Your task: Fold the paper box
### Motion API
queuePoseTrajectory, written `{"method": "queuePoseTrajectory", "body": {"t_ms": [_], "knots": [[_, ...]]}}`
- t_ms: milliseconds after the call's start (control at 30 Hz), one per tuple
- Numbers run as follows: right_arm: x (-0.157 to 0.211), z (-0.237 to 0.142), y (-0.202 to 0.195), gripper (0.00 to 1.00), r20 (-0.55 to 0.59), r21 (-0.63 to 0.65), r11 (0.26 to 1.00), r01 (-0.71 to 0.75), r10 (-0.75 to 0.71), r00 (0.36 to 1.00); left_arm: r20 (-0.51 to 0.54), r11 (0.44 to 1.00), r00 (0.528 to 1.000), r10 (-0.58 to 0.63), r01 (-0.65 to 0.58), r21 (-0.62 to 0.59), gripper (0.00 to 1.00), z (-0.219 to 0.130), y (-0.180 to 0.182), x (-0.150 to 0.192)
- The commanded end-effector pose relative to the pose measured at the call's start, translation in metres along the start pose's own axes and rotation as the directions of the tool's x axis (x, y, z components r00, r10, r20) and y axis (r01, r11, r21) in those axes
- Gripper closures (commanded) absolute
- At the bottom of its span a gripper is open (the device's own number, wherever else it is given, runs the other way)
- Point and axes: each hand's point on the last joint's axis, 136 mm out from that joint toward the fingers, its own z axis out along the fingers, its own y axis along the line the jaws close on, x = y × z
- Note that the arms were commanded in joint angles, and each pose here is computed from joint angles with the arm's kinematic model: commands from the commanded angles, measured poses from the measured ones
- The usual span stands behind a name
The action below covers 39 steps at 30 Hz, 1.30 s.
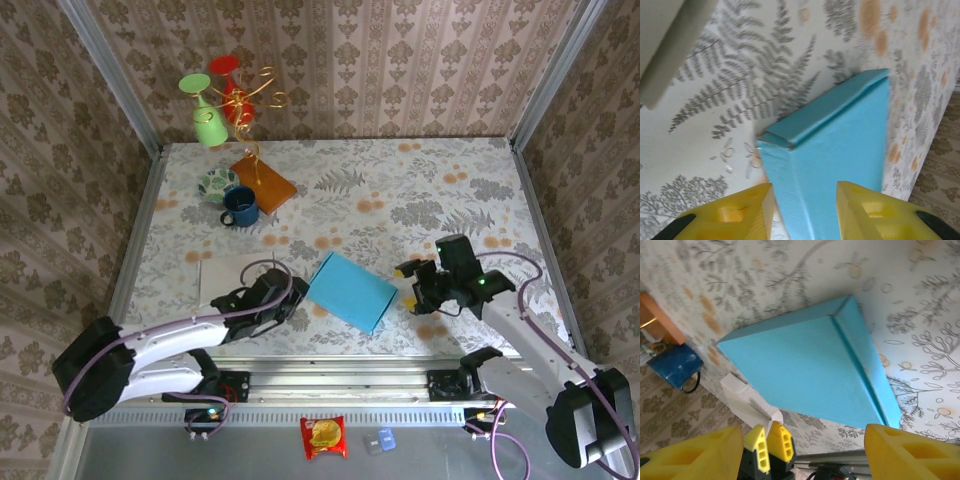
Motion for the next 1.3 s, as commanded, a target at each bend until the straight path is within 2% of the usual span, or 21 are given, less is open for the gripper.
{"method": "queuePoseTrajectory", "body": {"t_ms": [0, 167, 200, 233, 267, 333, 400, 433, 500, 533, 600, 667, 733, 767, 833, 900, 967, 1067, 1133, 1200, 1267], "knots": [[-0.008, -0.014, 0.002, 0.34, 0.042, 0.052, 0.992, 0.112, -0.114, 0.993, 0.074, 0.997, 0.995, 0.073, -0.070, -0.043, 0.61, -0.021, -0.015, -0.024], [-0.027, -0.045, 0.022, 0.31, 0.144, 0.109, 0.946, 0.306, -0.320, 0.936, 0.133, 0.969, 0.962, 0.237, -0.225, -0.100, 0.62, -0.056, -0.047, -0.078], [-0.031, -0.052, 0.026, 0.10, 0.171, 0.125, 0.930, 0.347, -0.364, 0.915, 0.147, 0.957, 0.948, 0.280, -0.266, -0.113, 0.61, -0.065, -0.053, -0.089], [-0.036, -0.062, 0.034, 0.00, 0.207, 0.133, 0.902, 0.412, -0.431, 0.878, 0.175, 0.942, 0.928, 0.328, -0.306, -0.141, 0.48, -0.075, -0.056, -0.105], [-0.039, -0.071, 0.041, 0.00, 0.242, 0.143, 0.873, 0.467, -0.489, 0.838, 0.191, 0.921, 0.905, 0.380, -0.352, -0.169, 0.03, -0.085, -0.059, -0.117], [-0.051, -0.096, 0.047, 0.00, 0.325, 0.228, 0.801, 0.553, -0.598, 0.733, 0.236, 0.875, 0.851, 0.469, -0.413, -0.253, 0.00, -0.105, -0.059, -0.146], [-0.061, -0.115, 0.055, 0.00, 0.389, 0.296, 0.737, 0.607, -0.674, 0.628, 0.298, 0.846, 0.807, 0.510, -0.406, -0.346, 0.00, -0.126, -0.050, -0.176], [-0.068, -0.124, 0.057, 0.00, 0.426, 0.339, 0.715, 0.611, -0.696, 0.578, 0.329, 0.834, 0.786, 0.524, -0.394, -0.387, 0.00, -0.135, -0.045, -0.187], [-0.092, -0.142, 0.053, 0.00, 0.528, 0.431, 0.721, 0.543, -0.689, 0.496, 0.400, 0.817, 0.736, 0.547, -0.365, -0.446, 0.00, -0.151, -0.037, -0.209], [-0.105, -0.149, 0.051, 0.00, 0.581, 0.473, 0.724, 0.502, -0.685, 0.439, 0.439, 0.804, 0.707, 0.554, -0.316, -0.504, 0.00, -0.162, -0.027, -0.222], [-0.122, -0.146, 0.059, 0.00, 0.632, 0.515, 0.672, 0.532, -0.717, 0.293, 0.494, 0.749, 0.643, 0.585, -0.194, -0.634, 0.00, -0.184, -0.005, -0.244], [-0.138, -0.139, 0.068, 0.00, 0.699, 0.533, 0.642, 0.550, -0.701, 0.141, 0.463, 0.656, 0.576, 0.674, -0.179, -0.733, 0.00, -0.191, 0.006, -0.262], [-0.149, -0.127, 0.073, 0.00, 0.722, 0.558, 0.605, 0.568, -0.691, 0.027, 0.386, 0.565, 0.526, 0.757, -0.233, -0.791, 0.00, -0.183, 0.013, -0.277], [-0.154, -0.119, 0.075, 0.00, 0.710, 0.582, 0.574, 0.577, -0.704, -0.015, 0.331, 0.506, 0.483, 0.810, -0.292, -0.812, 0.00, -0.174, 0.014, -0.285], [-0.163, -0.096, 0.075, 0.00, 0.661, 0.611, 0.521, 0.596, -0.750, -0.022, 0.278, 0.424, 0.386, 0.879, -0.369, -0.827, 0.00, -0.155, 0.019, -0.295], [-0.170, -0.075, 0.076, 0.00, 0.616, 0.627, 0.477, 0.616, -0.787, -0.017, 0.286, 0.412, 0.336, 0.897, -0.405, -0.817, 0.00, -0.142, 0.027, -0.302], [-0.174, -0.064, 0.080, 0.00, 0.615, 0.630, 0.453, 0.631, -0.787, -0.050, 0.302, 0.438, 0.355, 0.885, -0.411, -0.799, 0.00, -0.130, 0.043, -0.309], [-0.191, -0.043, 0.070, 0.00, 0.591, 0.639, 0.447, 0.626, -0.806, -0.028, 0.296, 0.453, 0.378, 0.877, -0.450, -0.770, 0.00, -0.108, 0.059, -0.317], [-0.195, -0.036, 0.075, 0.00, 0.581, 0.625, 0.425, 0.655, -0.814, -0.026, 0.297, 0.453, 0.366, 0.882, -0.478, -0.752, 0.00, -0.093, 0.065, -0.320], [-0.197, -0.035, 0.086, 0.00, 0.615, 0.606, 0.418, 0.677, -0.786, -0.065, 0.303, 0.468, 0.375, 0.876, -0.504, -0.726, 0.00, -0.085, 0.061, -0.328], [-0.202, -0.030, 0.092, 0.00, 0.590, 0.617, 0.380, 0.689, -0.802, -0.087, 0.336, 0.484, 0.355, 0.872, -0.533, -0.694, 0.00, -0.077, 0.051, -0.337]]}}
